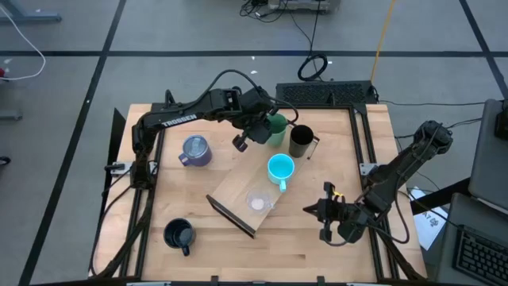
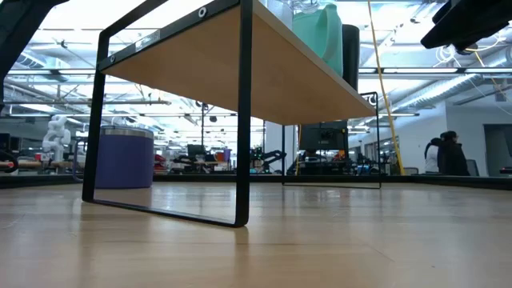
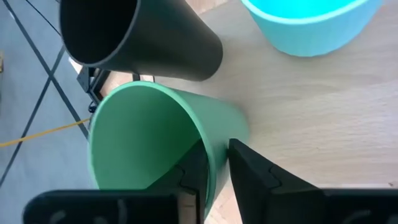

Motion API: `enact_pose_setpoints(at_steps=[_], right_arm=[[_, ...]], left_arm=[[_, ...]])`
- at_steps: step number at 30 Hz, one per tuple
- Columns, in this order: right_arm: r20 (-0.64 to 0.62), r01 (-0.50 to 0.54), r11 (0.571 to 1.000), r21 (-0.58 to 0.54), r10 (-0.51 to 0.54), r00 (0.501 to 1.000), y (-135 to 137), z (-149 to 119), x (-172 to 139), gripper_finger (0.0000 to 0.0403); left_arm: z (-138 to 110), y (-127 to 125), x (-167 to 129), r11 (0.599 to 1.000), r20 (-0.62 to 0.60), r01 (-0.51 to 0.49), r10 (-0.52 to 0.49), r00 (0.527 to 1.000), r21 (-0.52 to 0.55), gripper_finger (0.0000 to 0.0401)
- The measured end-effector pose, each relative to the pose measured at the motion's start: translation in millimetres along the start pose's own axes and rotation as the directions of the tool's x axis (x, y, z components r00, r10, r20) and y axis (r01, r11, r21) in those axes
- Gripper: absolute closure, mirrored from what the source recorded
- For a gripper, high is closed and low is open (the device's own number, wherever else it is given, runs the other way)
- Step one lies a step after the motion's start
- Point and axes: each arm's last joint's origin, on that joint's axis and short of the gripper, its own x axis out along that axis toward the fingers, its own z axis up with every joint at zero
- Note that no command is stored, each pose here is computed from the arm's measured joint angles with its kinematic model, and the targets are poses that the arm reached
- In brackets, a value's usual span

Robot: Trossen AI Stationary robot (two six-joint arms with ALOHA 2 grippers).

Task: Stack small to large cups/mugs on shelf
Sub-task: Put the green cup on the shelf, then put the violet mug on the shelf

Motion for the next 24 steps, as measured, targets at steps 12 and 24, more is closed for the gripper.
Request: enact_pose_setpoints(at_steps=[12,24], right_arm=[[0.008,-0.01,1.0,0.006,0.01,1.0,1.5,0.4,-0.8,0.0403],[0.008,-0.01,1.0,0.002,0.01,1.0,1.5,0.4,-0.8,0.0403]], left_arm=[[2.5,4.1,-0.2,0.998,0.011,-0.05,0.05,0.999,-0.034,0.0271],[8.5,1.0,-13.2,0.996,0.022,-0.067,0.069,0.997,-0.063,0.0251]])
